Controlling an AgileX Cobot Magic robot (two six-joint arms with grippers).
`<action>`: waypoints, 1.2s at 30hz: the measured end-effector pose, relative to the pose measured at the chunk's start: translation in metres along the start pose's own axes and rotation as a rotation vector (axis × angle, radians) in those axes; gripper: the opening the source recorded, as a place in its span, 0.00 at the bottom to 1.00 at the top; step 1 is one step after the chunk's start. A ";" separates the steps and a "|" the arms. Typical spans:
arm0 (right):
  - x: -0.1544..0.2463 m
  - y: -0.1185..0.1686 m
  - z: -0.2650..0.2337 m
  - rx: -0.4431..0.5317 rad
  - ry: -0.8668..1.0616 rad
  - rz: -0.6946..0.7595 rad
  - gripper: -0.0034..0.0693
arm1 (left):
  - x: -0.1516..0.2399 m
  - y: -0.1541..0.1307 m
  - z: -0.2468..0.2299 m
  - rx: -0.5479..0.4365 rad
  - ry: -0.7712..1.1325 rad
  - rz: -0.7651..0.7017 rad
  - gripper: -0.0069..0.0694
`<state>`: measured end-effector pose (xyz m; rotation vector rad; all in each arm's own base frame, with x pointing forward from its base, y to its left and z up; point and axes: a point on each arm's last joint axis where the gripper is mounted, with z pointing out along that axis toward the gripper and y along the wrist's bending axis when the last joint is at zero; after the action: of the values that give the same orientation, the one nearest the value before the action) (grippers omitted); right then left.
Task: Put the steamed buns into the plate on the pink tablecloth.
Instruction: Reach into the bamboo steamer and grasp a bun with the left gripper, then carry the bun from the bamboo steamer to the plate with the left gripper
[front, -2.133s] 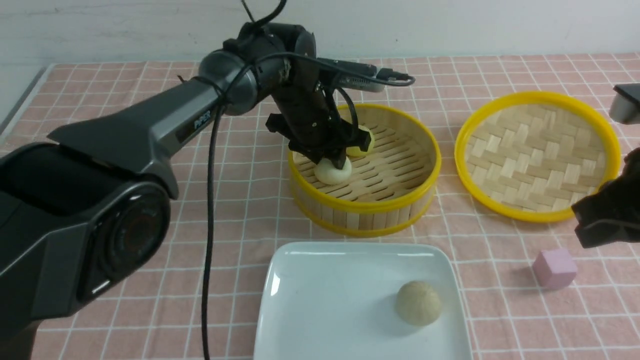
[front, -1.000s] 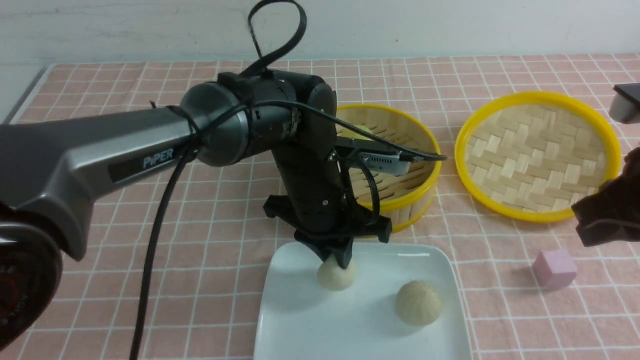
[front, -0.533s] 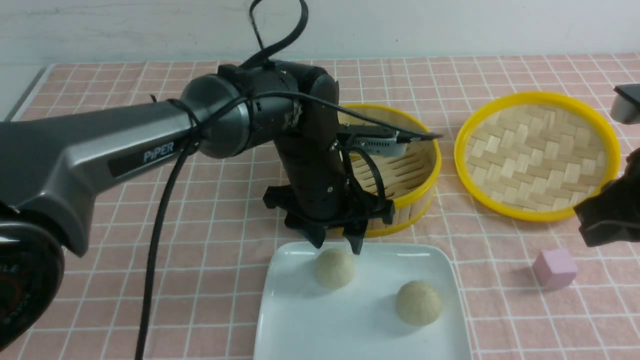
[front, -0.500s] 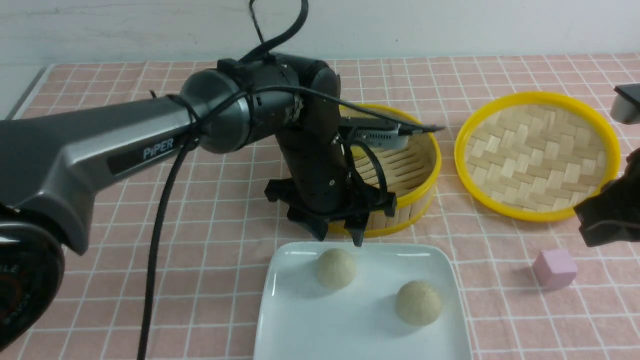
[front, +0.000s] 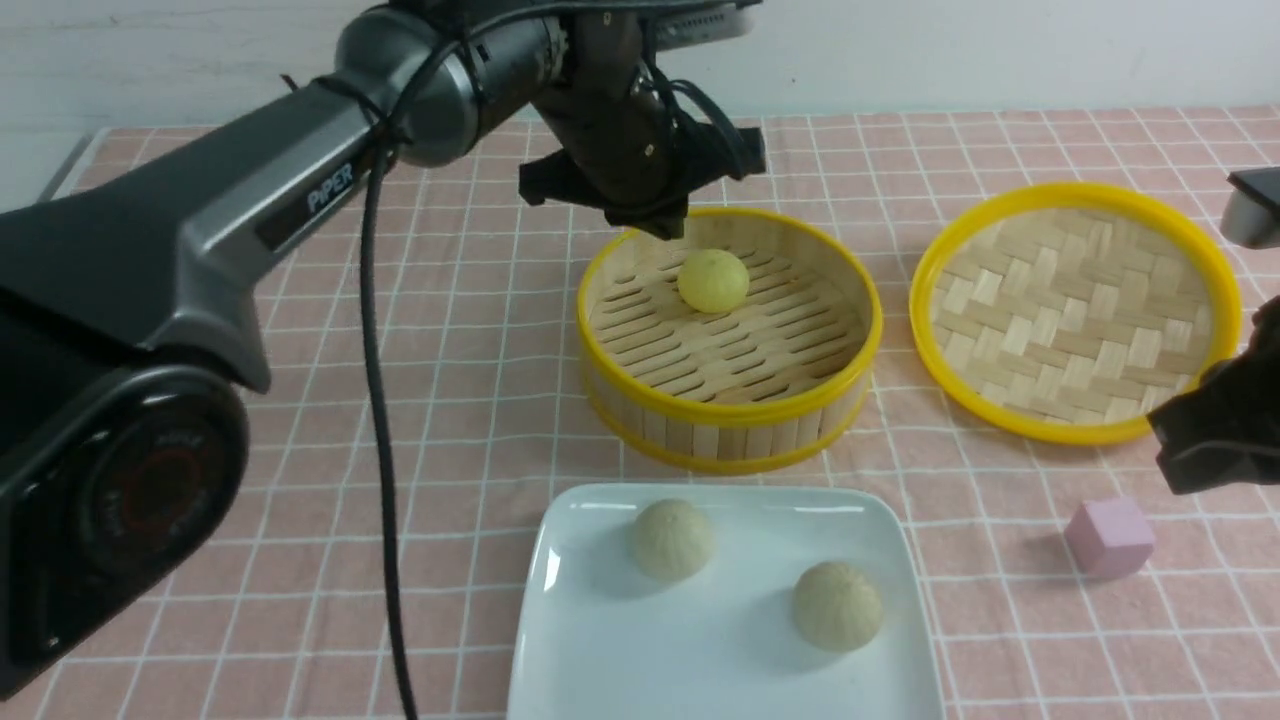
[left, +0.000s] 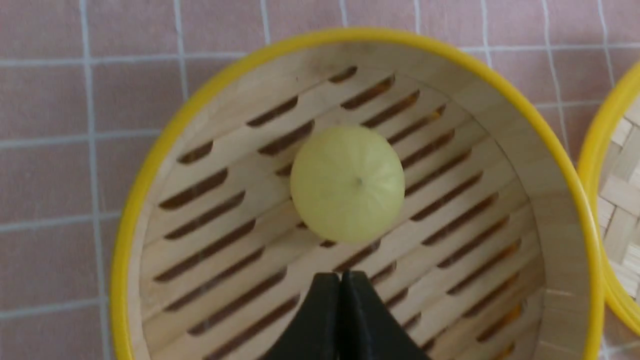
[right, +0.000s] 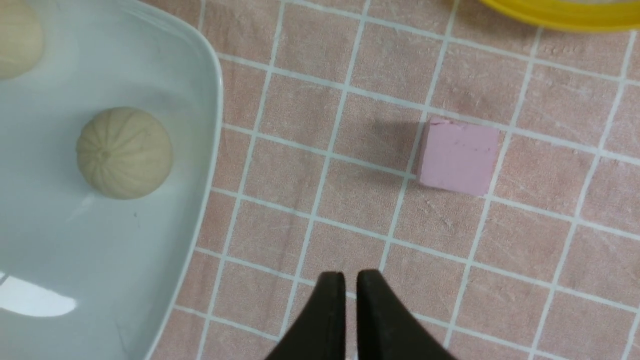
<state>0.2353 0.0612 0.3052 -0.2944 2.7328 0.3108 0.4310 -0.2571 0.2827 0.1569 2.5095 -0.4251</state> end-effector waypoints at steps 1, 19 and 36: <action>0.000 0.000 0.000 -0.001 0.000 0.001 0.13 | -0.001 0.000 0.004 0.001 -0.002 0.012 0.13; 0.000 0.001 0.000 -0.009 -0.004 0.005 0.15 | 0.027 0.001 0.090 0.003 0.060 0.040 0.32; -0.001 0.001 0.000 -0.009 -0.006 0.006 0.18 | -0.004 -0.008 -0.136 -0.071 0.033 0.194 0.12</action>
<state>0.2356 0.0621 0.3055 -0.2875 2.7276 0.3256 0.3600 -0.2194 0.3932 0.3784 2.5078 -0.2565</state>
